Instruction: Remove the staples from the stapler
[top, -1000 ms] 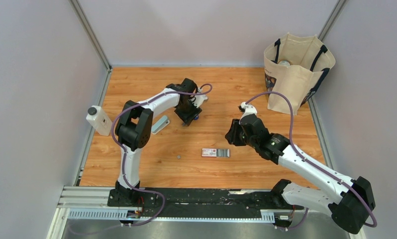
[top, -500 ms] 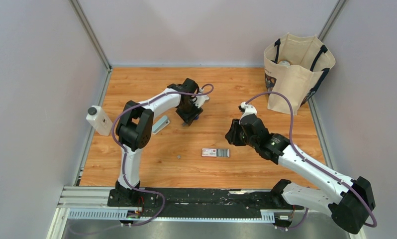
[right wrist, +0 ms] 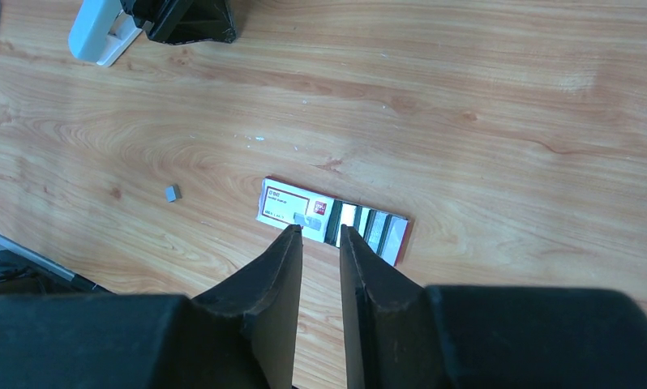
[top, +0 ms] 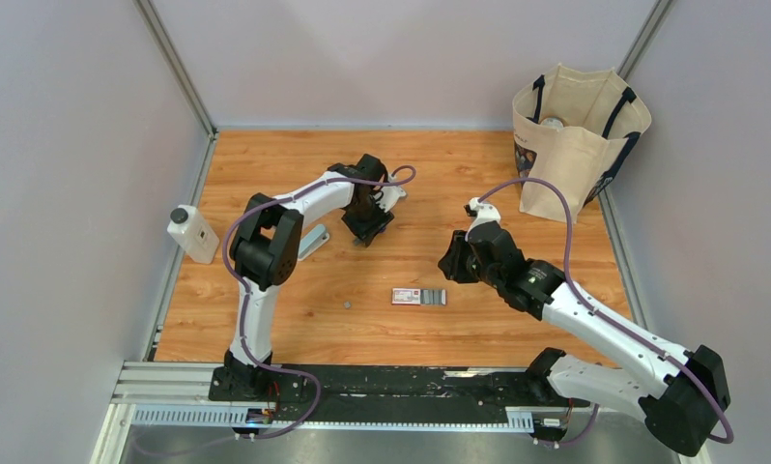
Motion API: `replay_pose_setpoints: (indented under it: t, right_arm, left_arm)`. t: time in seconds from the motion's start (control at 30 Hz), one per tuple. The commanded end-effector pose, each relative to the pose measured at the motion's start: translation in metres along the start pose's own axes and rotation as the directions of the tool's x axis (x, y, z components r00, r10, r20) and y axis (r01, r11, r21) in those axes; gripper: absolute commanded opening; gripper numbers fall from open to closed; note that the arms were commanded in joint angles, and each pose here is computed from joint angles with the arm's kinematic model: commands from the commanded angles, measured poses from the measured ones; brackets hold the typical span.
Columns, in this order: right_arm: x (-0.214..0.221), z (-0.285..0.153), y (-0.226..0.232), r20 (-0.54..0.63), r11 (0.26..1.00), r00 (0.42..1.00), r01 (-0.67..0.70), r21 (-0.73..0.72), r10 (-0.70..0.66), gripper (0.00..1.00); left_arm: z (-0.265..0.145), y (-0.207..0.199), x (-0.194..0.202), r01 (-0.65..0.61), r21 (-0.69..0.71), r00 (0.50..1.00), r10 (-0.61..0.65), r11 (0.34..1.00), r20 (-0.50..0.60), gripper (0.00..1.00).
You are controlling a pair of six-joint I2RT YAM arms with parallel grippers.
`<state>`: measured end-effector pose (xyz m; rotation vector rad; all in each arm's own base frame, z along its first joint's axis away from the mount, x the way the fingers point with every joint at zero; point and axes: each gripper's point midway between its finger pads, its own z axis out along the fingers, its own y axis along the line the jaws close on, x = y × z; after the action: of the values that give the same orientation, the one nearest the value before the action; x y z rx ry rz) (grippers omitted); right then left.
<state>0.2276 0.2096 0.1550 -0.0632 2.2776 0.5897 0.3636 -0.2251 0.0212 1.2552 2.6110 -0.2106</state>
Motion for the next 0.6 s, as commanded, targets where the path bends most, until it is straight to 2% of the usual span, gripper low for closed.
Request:
replay_pose_setpoints:
  t: [0.0,0.17,0.3,0.57]
  right_arm:
    - [-0.0126,-0.0016,0.0032,0.049,1.000,0.999,-0.005,-0.010,0.005,0.26]
    - [-0.0117,-0.0011,0.0034,0.046,1.000,0.999,-0.004,-0.012,0.005,0.26]
    - [-0.0114,-0.0009,0.0032,0.046,1.000,0.999,-0.004,-0.012,0.005,0.26]
    - [-0.0110,-0.0013,0.0025,0.049,1.000,0.999,-0.005,-0.012,0.005,0.26]
  left_arm:
    - [-0.0011,-0.0006,-0.0082,0.000,0.001,1.000,0.000,1.000,0.009,0.55]
    - [0.0001,-0.0009,-0.0090,0.003,0.005,1.000,-0.003,1.000,0.009,0.49]
    - [0.0006,-0.0020,-0.0078,0.007,0.009,1.000,-0.007,1.000,0.005,0.40]
    - [-0.0034,-0.0030,-0.0045,0.003,0.006,1.000,-0.003,1.000,0.006,0.32]
